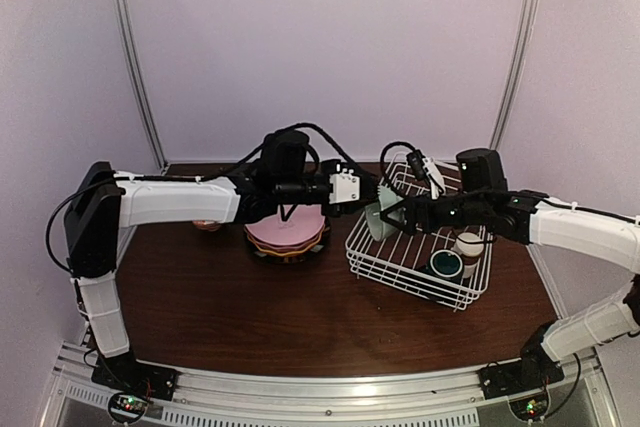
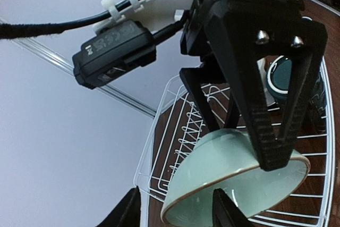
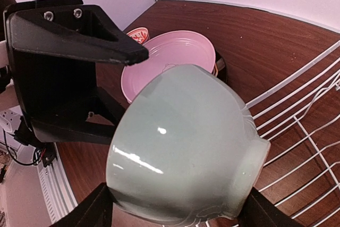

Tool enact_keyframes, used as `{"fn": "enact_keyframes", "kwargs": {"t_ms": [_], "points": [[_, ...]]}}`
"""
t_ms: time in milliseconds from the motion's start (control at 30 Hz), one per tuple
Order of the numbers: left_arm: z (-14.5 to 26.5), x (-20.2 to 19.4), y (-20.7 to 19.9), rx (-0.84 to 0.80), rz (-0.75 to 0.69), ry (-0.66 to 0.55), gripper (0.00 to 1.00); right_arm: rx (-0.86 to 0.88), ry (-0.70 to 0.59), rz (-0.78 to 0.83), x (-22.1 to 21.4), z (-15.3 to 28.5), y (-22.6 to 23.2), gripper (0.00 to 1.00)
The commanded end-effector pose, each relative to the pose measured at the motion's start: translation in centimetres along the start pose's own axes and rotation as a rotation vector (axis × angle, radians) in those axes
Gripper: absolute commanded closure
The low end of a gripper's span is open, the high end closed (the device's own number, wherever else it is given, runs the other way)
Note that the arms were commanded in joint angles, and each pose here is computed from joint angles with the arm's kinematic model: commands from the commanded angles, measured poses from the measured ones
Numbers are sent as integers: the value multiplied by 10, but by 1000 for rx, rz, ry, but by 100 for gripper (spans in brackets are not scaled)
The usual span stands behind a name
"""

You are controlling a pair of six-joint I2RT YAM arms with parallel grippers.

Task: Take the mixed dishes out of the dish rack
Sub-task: Pass from the right arm to the left

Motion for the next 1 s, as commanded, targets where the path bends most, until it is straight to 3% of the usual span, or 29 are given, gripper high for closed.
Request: {"fn": "enact_keyframes", "kwargs": {"t_ms": [0,467,600,733,967], "points": [[-7,10,3,14,-70,-35,58,125,-52,54,21,4,17,46],[-12,13,-5,-15,-153,19,100,187,-29,67,25,11,26,43],[-4,16,-3,16,-146,34,100,186,-49,67,28,16,29,30],[6,23,9,67,-102,47,100,164,-81,71,34,24,31,4],[25,31,30,202,59,77,100,147,-189,80,53,47,38,0]]}}
Point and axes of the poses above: each gripper's point midway between its finger pads, its own z axis back along the fingers, its own y axis along the line the jaws close on, x = y × z, the point moved 10 cm from there along z, back along the fingers, and after that the axes turned 5 degrees about -z, right-handed, at the moved point
